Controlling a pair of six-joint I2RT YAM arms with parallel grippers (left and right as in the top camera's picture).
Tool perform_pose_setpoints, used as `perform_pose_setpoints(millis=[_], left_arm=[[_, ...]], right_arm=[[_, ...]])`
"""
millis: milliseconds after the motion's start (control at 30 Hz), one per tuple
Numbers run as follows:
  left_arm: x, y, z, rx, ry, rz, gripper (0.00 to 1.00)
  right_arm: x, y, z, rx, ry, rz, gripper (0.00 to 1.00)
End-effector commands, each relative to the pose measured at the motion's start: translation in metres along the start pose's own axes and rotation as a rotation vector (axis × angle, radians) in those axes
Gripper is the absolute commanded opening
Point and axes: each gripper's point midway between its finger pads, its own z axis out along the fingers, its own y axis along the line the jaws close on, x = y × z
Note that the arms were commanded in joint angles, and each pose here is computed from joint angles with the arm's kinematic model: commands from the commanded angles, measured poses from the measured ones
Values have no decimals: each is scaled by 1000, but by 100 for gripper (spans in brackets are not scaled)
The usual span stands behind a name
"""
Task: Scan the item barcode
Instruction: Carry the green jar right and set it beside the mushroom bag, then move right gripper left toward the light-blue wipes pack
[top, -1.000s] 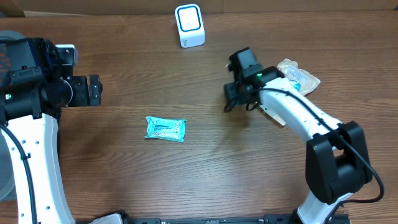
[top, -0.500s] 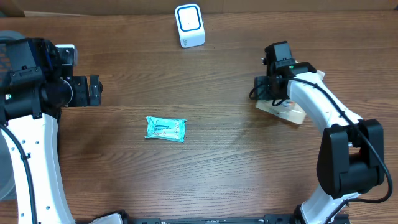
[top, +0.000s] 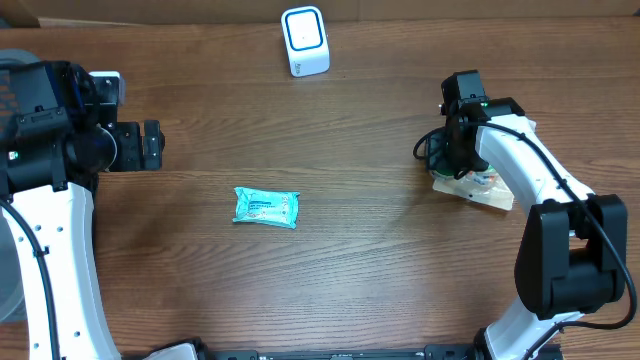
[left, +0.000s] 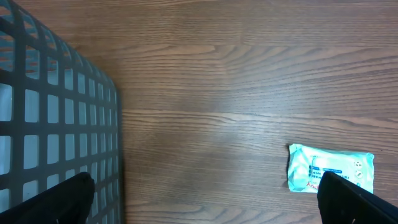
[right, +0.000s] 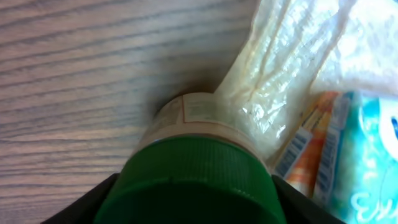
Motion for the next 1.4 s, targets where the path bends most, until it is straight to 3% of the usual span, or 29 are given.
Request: perform_pose_setpoints(millis=[0, 267, 367, 600, 833, 933, 1200, 1367], left_arm=[[-6, 3, -8, -12, -30, 12, 100], [-6, 3, -8, -12, -30, 11, 100], [-6, 3, -8, -12, -30, 11, 100], [-6, 3, -8, -12, -30, 11, 100], [-6, 3, -8, -12, -30, 11, 100], [-6, 3, -8, -11, -30, 12, 100], [-6, 3, -8, -12, -30, 11, 99], [-6, 3, -8, -12, -30, 11, 100]], right_arm=[[8, 0, 0, -12, 32, 7, 100], [-15, 12, -60, -92, 12, 15, 100], [-23, 33, -95, -228, 4, 14, 100], [-16, 118, -143, -746, 54, -37, 100], [21, 175, -110, -774, 96, -183, 100], [45, 198, -91, -780, 126, -223, 89], [72, 230, -53, -704, 150, -78, 79], [77, 233, -36, -607, 126, 11, 79]])
